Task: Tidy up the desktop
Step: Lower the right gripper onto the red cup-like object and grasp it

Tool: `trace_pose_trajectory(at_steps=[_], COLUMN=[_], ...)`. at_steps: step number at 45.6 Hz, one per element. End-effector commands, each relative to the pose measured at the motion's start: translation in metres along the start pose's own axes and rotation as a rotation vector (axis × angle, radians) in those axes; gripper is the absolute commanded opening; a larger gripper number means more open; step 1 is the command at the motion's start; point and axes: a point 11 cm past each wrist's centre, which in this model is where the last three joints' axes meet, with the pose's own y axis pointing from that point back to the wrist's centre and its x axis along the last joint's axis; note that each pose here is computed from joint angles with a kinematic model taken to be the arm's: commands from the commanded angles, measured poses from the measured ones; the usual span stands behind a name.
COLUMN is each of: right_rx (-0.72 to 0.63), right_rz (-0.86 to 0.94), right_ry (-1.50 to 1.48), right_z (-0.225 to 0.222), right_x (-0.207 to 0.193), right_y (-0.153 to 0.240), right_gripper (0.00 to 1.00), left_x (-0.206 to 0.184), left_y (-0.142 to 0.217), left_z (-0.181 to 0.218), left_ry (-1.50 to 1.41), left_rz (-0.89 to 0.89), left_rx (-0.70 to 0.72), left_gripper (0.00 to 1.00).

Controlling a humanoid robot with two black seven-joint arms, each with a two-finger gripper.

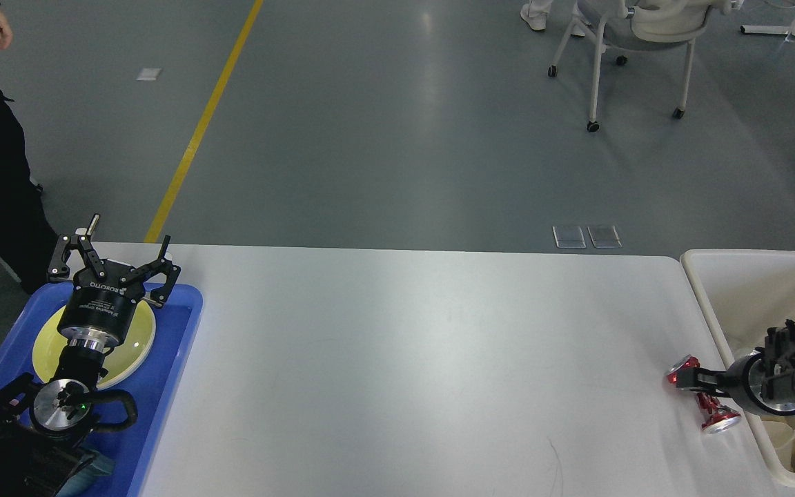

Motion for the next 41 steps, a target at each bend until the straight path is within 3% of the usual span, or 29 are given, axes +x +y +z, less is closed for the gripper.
trace_pose_trajectory(at_steps=[1, 11, 17, 23, 26, 32, 41], right_rx=[0.003, -0.010, -0.013, -0.005, 0.000, 0.003, 0.004], right_rz=[0.029, 0.055, 0.072, 0.072, 0.060, 0.057, 0.071], right_ry=[0.009, 0.030, 0.053, 0.062, 0.064, 0.067, 0.061], right_z=[0.005, 0.016, 0.016, 0.011, 0.008, 0.005, 0.005], right_x=[-0.006, -0.019, -0.029, -0.031, -0.033, -0.033, -0.029], right_y=[-0.011, -0.024, -0.033, -0.035, -0.036, -0.036, -0.035], right_gripper=[1.00, 1.00, 0.94, 0.57, 0.50, 0.00, 0.00], left_x=[0.000, 0.000, 0.000, 0.000, 0.000, 0.000, 0.000], left_y=[0.000, 0.000, 0.000, 0.000, 0.000, 0.000, 0.000], left_z=[0.000, 0.000, 0.000, 0.000, 0.000, 0.000, 0.000], left_ry=[0.000, 0.001, 0.001, 0.000, -0.001, 0.000, 0.000], left_rz=[0.000, -0.001, -0.001, 0.000, 0.000, 0.000, 0.000], left_rx=[0.000, 0.000, 0.000, 0.000, 0.001, 0.000, 0.000], left_gripper=[0.97, 0.97, 0.97, 0.97, 0.97, 0.97, 0.97])
